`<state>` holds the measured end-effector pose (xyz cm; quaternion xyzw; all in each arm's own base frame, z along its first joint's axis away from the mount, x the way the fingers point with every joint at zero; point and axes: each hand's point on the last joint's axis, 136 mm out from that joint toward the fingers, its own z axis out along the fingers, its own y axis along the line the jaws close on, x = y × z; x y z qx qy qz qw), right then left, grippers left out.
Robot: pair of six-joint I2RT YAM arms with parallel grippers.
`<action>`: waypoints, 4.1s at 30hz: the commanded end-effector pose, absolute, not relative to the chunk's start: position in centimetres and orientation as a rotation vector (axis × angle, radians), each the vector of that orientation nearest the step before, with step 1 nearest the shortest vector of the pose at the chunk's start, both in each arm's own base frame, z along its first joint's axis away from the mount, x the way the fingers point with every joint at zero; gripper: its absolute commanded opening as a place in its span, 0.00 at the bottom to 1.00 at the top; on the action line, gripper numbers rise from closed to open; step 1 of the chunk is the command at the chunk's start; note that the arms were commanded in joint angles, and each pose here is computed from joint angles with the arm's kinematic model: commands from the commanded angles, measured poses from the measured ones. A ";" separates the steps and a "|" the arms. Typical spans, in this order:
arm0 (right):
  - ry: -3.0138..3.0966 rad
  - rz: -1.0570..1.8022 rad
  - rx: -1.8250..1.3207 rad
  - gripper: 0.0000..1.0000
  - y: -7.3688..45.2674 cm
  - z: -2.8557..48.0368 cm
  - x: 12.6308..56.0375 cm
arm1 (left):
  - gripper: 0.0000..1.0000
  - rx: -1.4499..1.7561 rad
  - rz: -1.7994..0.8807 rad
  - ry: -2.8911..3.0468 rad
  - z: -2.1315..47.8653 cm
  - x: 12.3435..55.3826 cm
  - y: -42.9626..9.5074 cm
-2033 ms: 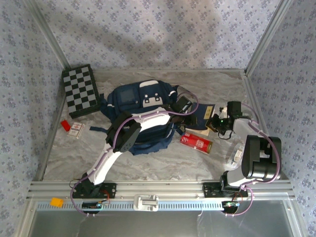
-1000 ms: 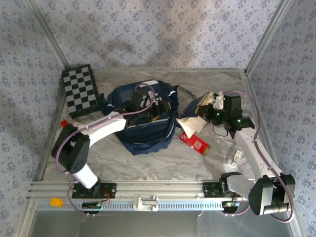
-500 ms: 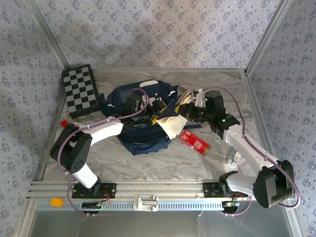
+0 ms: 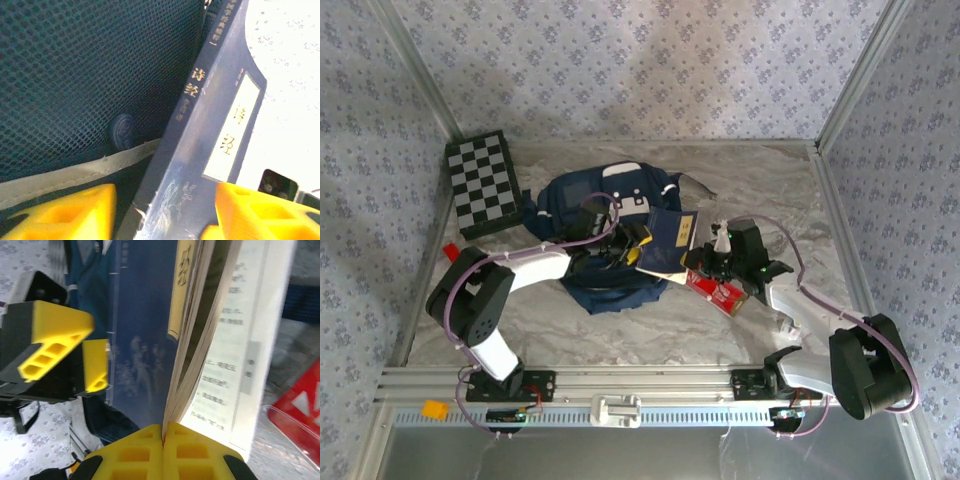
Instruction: Pack the student bag
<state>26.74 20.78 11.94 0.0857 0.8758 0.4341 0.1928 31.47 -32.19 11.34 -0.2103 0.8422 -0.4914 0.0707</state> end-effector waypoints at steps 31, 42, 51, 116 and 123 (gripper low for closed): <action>2.390 1.465 0.488 0.99 18.9 14.5 27.6 | 0.00 -0.398 -1.795 2.263 23.4 31.1 -36.1; 2.274 1.604 0.444 0.99 19.4 18.4 27.4 | 0.00 -0.374 -1.799 2.200 26.1 30.1 -35.9; 2.216 1.682 0.449 0.99 20.3 19.5 27.2 | 0.00 -0.359 -1.769 2.102 29.6 29.6 -35.2; 2.397 1.018 0.342 0.00 13.0 20.7 23.3 | 0.70 1.068 -0.097 2.270 11.4 30.0 -27.8; 2.402 1.032 0.344 0.00 13.0 20.6 23.5 | 0.74 1.204 -0.002 2.285 8.7 29.6 -29.3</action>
